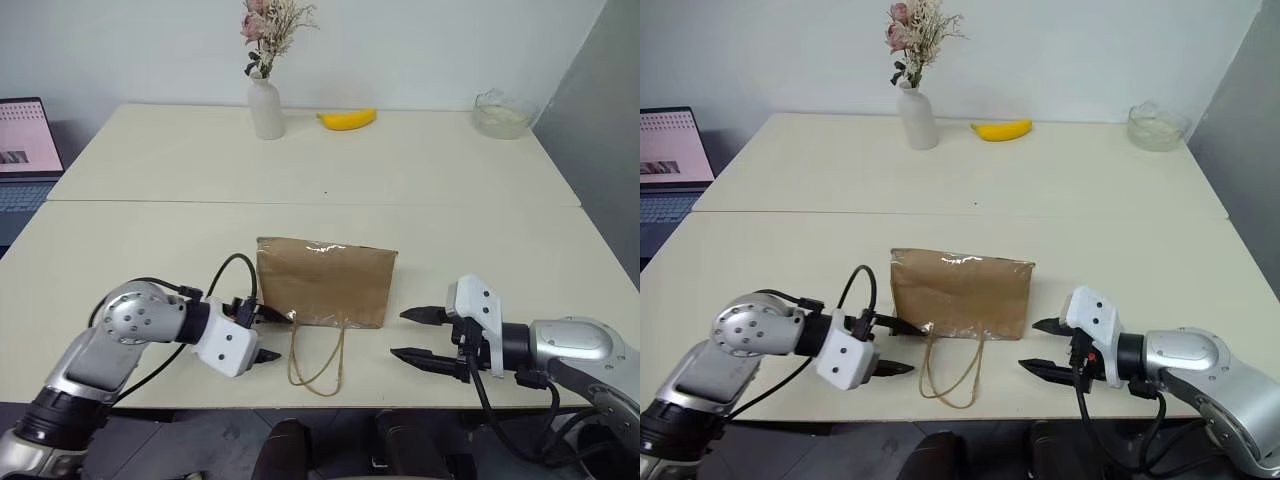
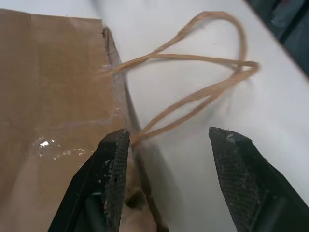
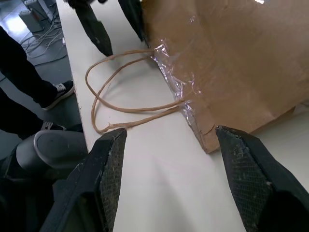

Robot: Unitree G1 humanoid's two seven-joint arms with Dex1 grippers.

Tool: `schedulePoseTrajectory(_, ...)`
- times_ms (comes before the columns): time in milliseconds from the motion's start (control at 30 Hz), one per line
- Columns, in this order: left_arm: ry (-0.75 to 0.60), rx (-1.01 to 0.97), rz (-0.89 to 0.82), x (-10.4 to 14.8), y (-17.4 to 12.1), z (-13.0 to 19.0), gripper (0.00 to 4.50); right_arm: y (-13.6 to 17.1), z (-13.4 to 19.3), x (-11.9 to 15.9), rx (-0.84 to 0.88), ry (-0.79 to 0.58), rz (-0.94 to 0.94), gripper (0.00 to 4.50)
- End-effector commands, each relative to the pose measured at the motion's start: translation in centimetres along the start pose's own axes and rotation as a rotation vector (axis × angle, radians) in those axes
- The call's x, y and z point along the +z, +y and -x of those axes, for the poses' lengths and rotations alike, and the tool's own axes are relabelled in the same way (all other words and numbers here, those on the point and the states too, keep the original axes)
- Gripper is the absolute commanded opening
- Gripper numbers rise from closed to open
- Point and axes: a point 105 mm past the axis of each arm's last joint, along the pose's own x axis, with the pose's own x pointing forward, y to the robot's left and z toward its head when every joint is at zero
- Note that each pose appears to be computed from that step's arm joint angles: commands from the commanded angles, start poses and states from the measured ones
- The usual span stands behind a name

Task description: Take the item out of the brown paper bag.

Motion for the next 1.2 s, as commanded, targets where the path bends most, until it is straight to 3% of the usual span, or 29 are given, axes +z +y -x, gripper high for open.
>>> schedulePoseTrajectory(33, -0.014, 0.019, -0.039, 0.2, 0.5, -0.7, 2.74, 0.2, 0.2, 0.6, 0.014, -0.011, 0.025, 3.07)
schedulePoseTrajectory(367, -0.106, -0.014, -0.068, 1.4, 0.6, -3.0, 2.74, 0.8, -0.3, -0.2, 0.053, 0.031, 0.027, 3.07)
schedulePoseTrajectory(467, -0.138, -0.018, -0.063, 2.0, 0.8, -3.3, 2.14, 1.0, -0.4, -0.3, 0.075, 0.041, 0.033, 3.07)
schedulePoseTrajectory(700, -0.246, 0.075, 0.114, 4.3, 3.1, -2.6, 0.02, 3.3, -0.5, 0.0, 0.229, 0.048, 0.072, 3.07)
schedulePoseTrajectory(800, -0.231, 0.109, 0.133, 4.2, 4.1, -2.0, 0.02, 4.1, -0.9, -0.1, 0.286, 0.057, 0.101, 3.07)
schedulePoseTrajectory(933, -0.297, 0.275, 0.273, 4.6, 7.5, -0.7, 0.02, 4.8, -2.8, -0.1, 0.338, 0.05, 0.124, 3.07)
schedulePoseTrajectory(1200, -0.318, 0.412, 0.33, 4.6, 10.4, 0.2, 0.02, 3.8, -7.5, 0.7, 0.342, 0.029, 0.173, 3.07)
